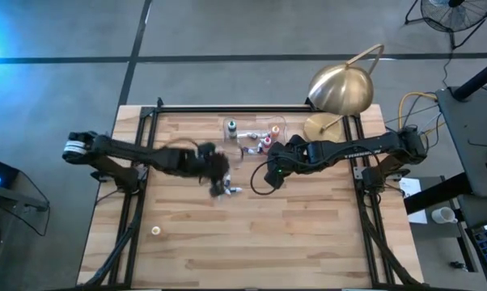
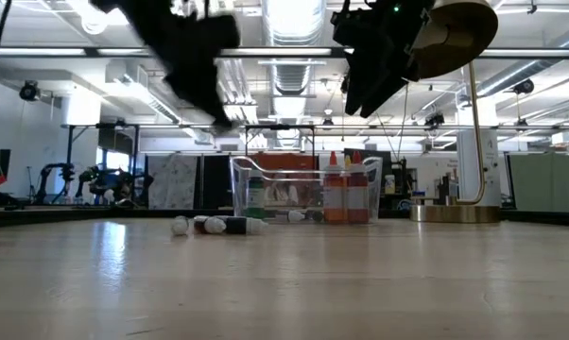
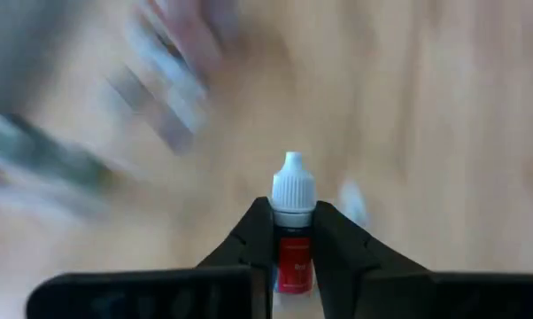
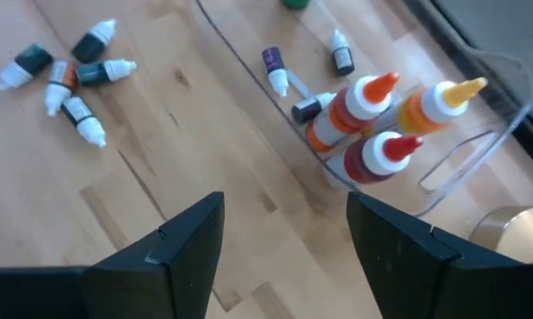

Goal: Pick & Place food coloring
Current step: Put the small red food coloring bottle into the transparent bin, then put the small black food coloring bottle into the transparent bin

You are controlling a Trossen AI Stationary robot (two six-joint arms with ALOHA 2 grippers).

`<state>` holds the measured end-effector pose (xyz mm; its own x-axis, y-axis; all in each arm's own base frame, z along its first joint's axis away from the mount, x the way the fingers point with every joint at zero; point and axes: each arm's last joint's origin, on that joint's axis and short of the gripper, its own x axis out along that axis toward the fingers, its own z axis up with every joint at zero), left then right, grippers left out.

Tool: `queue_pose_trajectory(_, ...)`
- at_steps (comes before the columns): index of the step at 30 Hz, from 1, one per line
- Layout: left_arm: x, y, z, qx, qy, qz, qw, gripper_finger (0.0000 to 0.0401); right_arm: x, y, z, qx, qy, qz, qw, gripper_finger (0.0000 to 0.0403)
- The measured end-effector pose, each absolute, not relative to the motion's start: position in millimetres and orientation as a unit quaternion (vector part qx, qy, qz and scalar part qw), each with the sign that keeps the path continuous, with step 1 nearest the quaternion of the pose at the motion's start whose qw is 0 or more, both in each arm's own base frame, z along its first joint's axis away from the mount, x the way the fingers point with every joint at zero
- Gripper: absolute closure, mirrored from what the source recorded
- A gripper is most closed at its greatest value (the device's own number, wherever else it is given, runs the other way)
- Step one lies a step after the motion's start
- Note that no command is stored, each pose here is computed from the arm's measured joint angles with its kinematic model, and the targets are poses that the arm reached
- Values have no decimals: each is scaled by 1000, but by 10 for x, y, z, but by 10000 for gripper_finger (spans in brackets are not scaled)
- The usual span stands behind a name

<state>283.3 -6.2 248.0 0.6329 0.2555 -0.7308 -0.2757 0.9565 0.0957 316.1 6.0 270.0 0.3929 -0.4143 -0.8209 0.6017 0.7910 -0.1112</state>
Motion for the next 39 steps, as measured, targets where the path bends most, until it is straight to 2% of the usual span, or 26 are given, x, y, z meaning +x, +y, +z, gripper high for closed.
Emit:
queue_pose_trajectory(3, 2958, 193, 2789, 14, 295, 207, 933, 364, 3141, 51, 2727, 96, 452, -316, 829, 170)
queue_pose_trajectory(6, 3040, 478, 2982, 9, 222, 289, 931, 309, 3134, 45, 2742, 95, 447, -320, 830, 170)
queue_pose_trajectory(8, 3037, 566, 3101, 9, 231, 313, 921, 268, 3126, 46, 2744, 93, 449, -321, 829, 170)
queue_pose_trajectory(10, 2980, 550, 3236, 15, 276, 296, 914, 233, 3114, 48, 2739, 97, 452, -325, 825, 170)
queue_pose_trajectory(12, 2948, 467, 3433, 3, 286, 245, 926, 209, 3103, 50, 2734, 99, 455, -329, 822, 170)
queue_pose_trajectory(16, 2883, 345, 3584, 7, 315, 155, 936, 188, 3097, 49, 2733, 92, 456, -331, 821, 170)
queue_pose_trajectory(20, 2811, 275, 3392, 9, 386, 137, 912, 185, 3156, 80, 2733, 77, 461, -282, 838, 170)
queue_pose_trajectory(23, 2706, 160, 3081, 16, 473, 91, 876, 184, 3282, 132, 2673, 72, 472, -191, 858, 170)
queue_pose_trajectory(27, 2562, -43, 2653, 33, 538, 73, 839, 184, 3523, 166, 2475, 13, 465, -133, 875, 170)
queue_pose_trajectory(30, 2434, -188, 2450, 27, 553, 93, 827, 184, 3711, 187, 2282, -22, 457, -90, 885, 170)
queue_pose_trajectory(33, 2311, -306, 2320, -1, 553, 112, 826, 183, 3858, 221, 2107, -17, 463, -56, 884, 173)
queue_pose_trajectory(39, 2180, -375, 2250, -32, 504, 140, 852, 183, 4120, 276, 1769, -33, 490, -27, 871, 177)
